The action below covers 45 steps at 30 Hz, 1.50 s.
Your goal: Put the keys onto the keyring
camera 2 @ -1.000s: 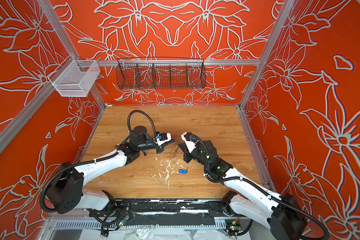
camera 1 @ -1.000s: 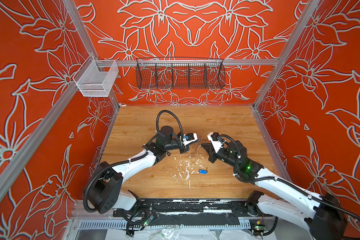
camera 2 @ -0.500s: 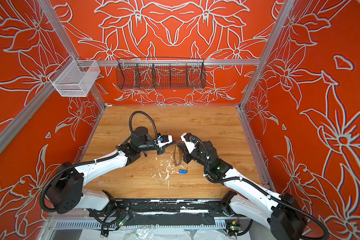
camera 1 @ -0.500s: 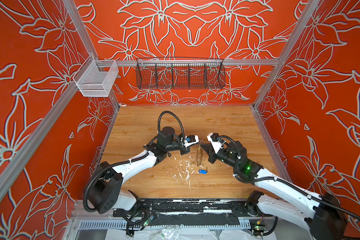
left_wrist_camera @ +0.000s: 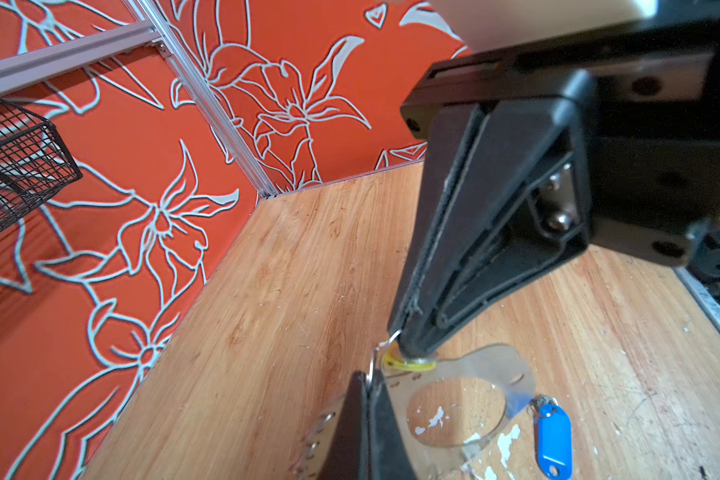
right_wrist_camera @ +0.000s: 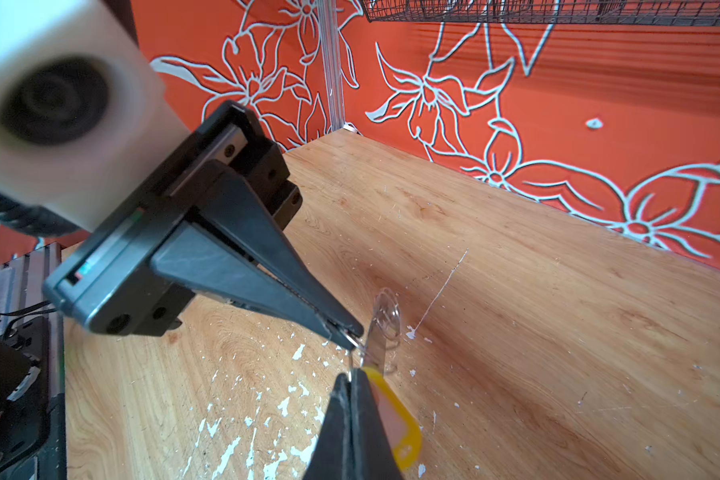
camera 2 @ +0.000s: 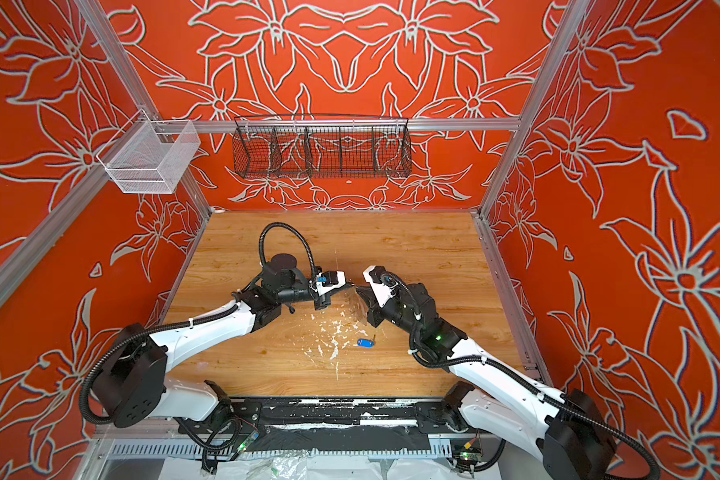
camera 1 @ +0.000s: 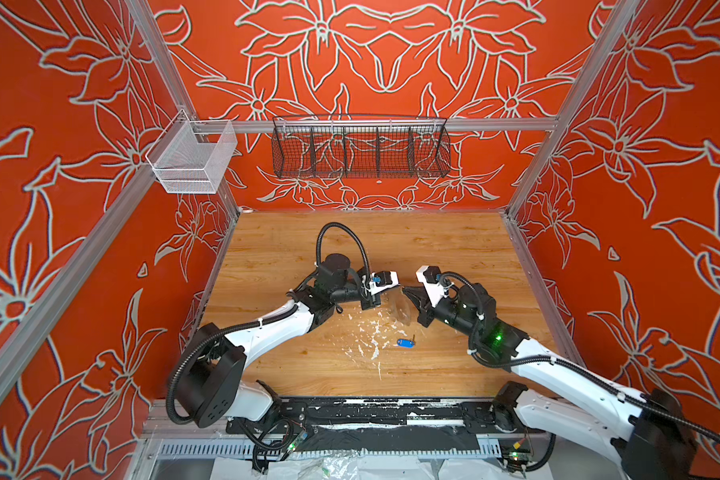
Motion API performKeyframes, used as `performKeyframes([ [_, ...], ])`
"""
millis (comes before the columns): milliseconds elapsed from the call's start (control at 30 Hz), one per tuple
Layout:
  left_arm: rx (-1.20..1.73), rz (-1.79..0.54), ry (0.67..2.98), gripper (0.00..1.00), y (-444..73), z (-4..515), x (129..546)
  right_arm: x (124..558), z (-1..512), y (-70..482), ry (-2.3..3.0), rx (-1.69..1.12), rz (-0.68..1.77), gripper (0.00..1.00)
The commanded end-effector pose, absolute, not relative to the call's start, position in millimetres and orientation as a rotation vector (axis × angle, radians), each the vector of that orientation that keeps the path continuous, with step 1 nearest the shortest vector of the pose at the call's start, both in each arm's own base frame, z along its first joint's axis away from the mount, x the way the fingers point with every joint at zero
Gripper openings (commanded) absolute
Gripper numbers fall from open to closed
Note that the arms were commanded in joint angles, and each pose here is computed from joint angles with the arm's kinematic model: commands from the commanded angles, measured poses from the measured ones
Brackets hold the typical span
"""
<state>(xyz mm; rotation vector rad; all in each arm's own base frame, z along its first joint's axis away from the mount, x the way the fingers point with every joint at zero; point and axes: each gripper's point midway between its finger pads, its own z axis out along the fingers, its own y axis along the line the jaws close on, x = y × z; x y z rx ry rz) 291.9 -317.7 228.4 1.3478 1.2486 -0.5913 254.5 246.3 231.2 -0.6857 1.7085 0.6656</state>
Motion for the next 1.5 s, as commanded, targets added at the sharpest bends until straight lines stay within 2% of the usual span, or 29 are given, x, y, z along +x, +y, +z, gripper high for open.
performKeyframes([
  [0,1.358,-0.574,1.171,0.00,-322,245,288,256,233,243,1.697,-0.658,0.643,0.00],
  [600,1.365,-0.581,1.159,0.00,-324,245,285,260,230,237,1.702,-0.621,0.610,0.00],
  [1200,1.284,-0.613,1.258,0.00,-323,252,305,259,228,231,1.695,-0.604,0.597,0.00],
  [1267,1.280,-0.614,1.264,0.00,-323,252,305,259,228,231,1.688,-0.601,0.595,0.17],
  [1333,1.278,-0.616,1.262,0.00,-322,253,305,258,229,231,1.684,-0.601,0.597,0.29],
  [1367,1.277,-0.620,1.264,0.00,-323,253,305,258,229,231,1.679,-0.604,0.598,0.33],
  [1467,1.272,-0.629,1.276,0.00,-323,255,306,254,229,235,1.668,-0.641,0.616,0.33],
])
